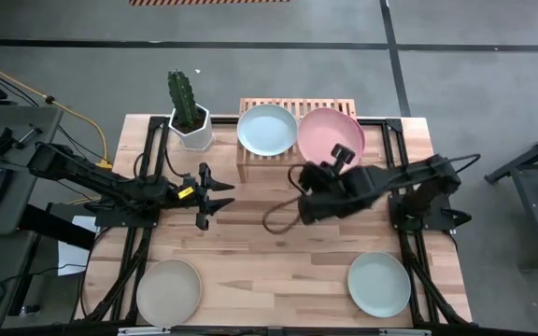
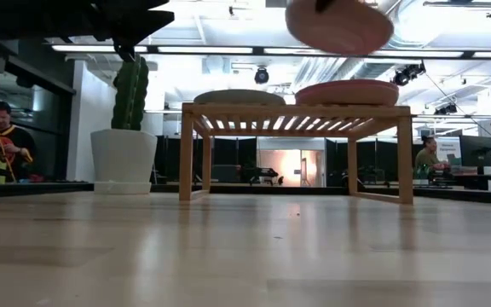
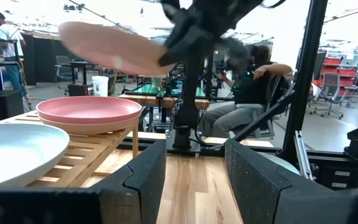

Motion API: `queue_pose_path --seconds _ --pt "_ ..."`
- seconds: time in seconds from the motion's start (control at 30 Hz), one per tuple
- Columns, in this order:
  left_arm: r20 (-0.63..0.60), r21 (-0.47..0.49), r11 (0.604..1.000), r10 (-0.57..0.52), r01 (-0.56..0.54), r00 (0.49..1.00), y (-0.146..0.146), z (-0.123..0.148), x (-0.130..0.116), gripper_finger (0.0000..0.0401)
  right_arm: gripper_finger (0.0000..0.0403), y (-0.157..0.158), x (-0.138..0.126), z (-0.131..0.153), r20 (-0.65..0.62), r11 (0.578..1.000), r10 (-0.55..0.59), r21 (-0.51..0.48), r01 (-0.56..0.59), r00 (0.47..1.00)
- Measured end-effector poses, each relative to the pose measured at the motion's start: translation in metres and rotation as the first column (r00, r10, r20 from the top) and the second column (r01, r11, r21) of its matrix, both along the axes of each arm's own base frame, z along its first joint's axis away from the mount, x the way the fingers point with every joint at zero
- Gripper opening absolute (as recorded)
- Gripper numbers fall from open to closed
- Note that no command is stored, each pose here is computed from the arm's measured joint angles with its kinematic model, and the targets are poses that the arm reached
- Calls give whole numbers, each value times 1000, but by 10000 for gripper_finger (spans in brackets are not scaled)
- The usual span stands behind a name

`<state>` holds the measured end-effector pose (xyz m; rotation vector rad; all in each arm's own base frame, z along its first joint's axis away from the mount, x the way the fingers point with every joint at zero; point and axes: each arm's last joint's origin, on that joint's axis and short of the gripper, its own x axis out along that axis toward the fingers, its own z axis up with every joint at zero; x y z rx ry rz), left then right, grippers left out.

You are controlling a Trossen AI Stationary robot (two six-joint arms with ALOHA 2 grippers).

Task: Place and stack plates onto a shelf
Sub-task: Stack the light pink plate on top of the pink plate on the shelf

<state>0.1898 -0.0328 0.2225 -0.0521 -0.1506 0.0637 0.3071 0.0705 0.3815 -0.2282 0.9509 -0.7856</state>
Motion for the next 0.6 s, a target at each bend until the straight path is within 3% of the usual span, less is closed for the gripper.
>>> queue_pose_path --seconds 0.27,0.6 --pt "-11 -8 1000 -2 2 1000 0 -1 0 154 0 -26 3 -42 -151 995 -101 -4 102 983" --pt "-11 -7 1000 -2 1 1000 0 -1 0 154 0 -31 -29 -42 -94 986 -159 24 162 983"
